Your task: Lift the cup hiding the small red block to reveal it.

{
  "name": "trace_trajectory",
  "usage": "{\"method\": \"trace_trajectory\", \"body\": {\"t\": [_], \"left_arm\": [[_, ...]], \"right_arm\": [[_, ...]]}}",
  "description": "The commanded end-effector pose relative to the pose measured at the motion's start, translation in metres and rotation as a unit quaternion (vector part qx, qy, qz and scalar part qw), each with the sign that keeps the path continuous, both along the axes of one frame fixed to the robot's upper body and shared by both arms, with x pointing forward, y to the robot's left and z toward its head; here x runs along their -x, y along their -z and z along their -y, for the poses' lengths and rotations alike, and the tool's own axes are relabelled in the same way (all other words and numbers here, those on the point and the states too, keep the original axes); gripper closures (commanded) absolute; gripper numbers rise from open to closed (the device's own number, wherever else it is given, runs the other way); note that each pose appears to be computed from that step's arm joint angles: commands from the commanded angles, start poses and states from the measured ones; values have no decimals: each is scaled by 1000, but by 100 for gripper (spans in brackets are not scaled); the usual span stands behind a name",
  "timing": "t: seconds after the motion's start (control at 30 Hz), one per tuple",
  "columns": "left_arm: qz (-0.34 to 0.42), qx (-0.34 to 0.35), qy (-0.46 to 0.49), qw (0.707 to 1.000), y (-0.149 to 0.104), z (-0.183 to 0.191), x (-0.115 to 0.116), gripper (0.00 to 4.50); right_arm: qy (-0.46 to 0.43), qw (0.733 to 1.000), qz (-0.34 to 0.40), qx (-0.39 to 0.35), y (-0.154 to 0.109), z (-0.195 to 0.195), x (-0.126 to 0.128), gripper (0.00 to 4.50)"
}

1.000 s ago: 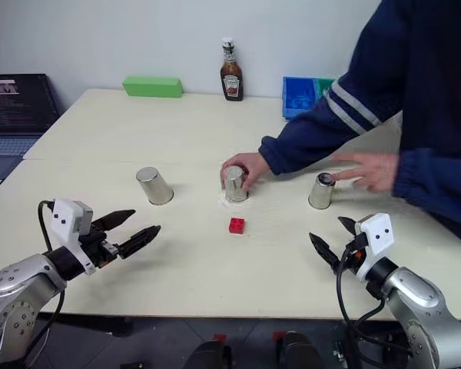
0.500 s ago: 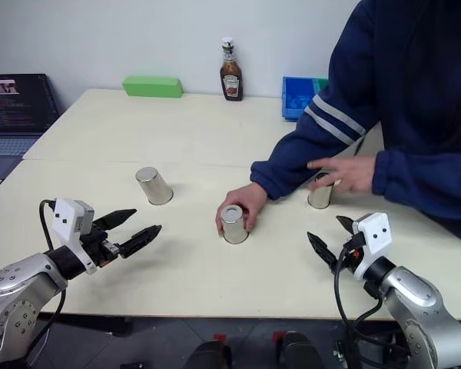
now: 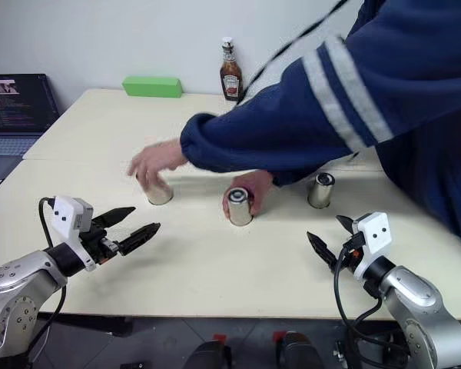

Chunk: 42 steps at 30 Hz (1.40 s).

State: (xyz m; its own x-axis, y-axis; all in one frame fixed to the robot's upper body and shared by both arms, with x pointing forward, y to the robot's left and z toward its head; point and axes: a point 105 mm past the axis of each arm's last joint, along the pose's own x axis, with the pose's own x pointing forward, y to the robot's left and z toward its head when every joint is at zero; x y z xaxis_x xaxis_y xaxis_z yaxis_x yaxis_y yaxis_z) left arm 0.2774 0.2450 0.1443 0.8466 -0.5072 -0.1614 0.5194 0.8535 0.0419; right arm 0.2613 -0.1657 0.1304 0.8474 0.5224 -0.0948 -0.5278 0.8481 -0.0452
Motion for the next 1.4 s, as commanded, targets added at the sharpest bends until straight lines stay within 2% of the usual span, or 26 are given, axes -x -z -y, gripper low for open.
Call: {"method": "trace_trajectory", "body": {"t": [0.03,0.67,1.0,1.4], "left_arm": [[20,-13,10,1000,-9,3,-2,3],[25,-17,9,1000,-11,4,-3,3],[28,-22,-53,998,-7,-13,3,3],[26,-24,-71,997,-5,-15,10,3]], "right_arm": [[-8,1000,27,4,-14,-4,1,0],[-9,1000,27,4,-13,-4,1,0],[-24,999,23,3,-12,-4,3,0],[-41,999,20,-1,-12,-9,1,0]]}}
